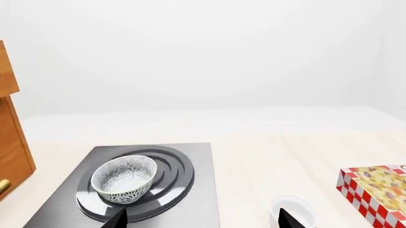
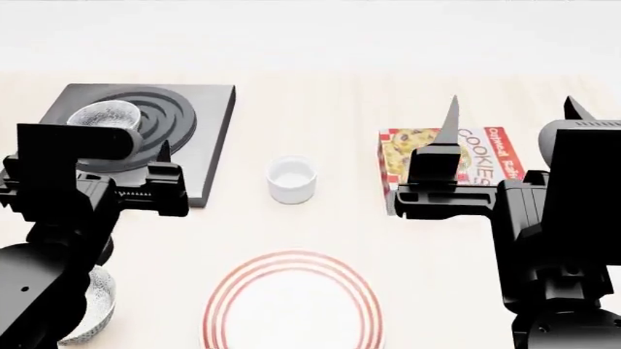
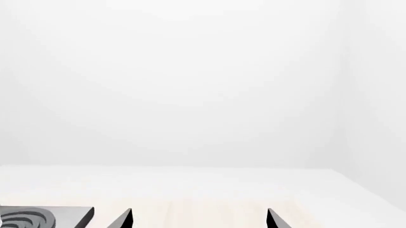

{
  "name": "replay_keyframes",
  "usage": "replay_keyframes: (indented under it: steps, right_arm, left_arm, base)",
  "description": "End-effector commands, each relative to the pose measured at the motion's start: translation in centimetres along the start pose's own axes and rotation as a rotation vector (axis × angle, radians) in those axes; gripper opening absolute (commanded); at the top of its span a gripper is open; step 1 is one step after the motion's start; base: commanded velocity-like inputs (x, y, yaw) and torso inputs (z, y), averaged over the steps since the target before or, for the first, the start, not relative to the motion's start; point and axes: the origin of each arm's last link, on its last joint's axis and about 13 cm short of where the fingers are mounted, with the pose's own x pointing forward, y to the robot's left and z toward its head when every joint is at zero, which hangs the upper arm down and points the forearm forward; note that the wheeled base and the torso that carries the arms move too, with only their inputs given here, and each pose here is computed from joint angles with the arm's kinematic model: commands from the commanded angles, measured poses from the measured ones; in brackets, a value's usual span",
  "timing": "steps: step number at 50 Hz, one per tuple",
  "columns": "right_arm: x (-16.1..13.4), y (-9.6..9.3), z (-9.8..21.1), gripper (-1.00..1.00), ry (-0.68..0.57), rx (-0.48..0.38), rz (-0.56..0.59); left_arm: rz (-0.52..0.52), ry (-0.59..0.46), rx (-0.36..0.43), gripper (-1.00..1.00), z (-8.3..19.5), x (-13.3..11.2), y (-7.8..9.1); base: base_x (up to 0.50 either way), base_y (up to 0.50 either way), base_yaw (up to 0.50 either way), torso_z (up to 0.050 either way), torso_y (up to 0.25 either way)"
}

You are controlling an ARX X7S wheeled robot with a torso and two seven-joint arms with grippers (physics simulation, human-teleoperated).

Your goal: Pick the akita bowl on the stove and place it on the plate.

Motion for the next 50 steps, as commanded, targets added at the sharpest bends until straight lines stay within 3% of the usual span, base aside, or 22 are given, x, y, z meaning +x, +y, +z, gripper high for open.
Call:
replay_keyframes:
  steps: [1, 50]
  right_arm:
    - [-0.02, 0.02, 0.07, 1.0, 0.0, 0.0, 0.001]
    - [-0.03, 0.07, 0.04, 1.0, -0.002, -0.002, 0.005]
  left_arm:
    - [-0.003, 0.0, 0.005, 1.0, -0.04, -0.06, -0.05]
    - [-0.009, 0.002, 0.013, 1.0, -0.13, -0.05, -0.07]
  base:
    - [0.28, 0.0, 0.0, 0.0, 0.0]
    - [0.28, 0.0, 0.0, 0.0, 0.001]
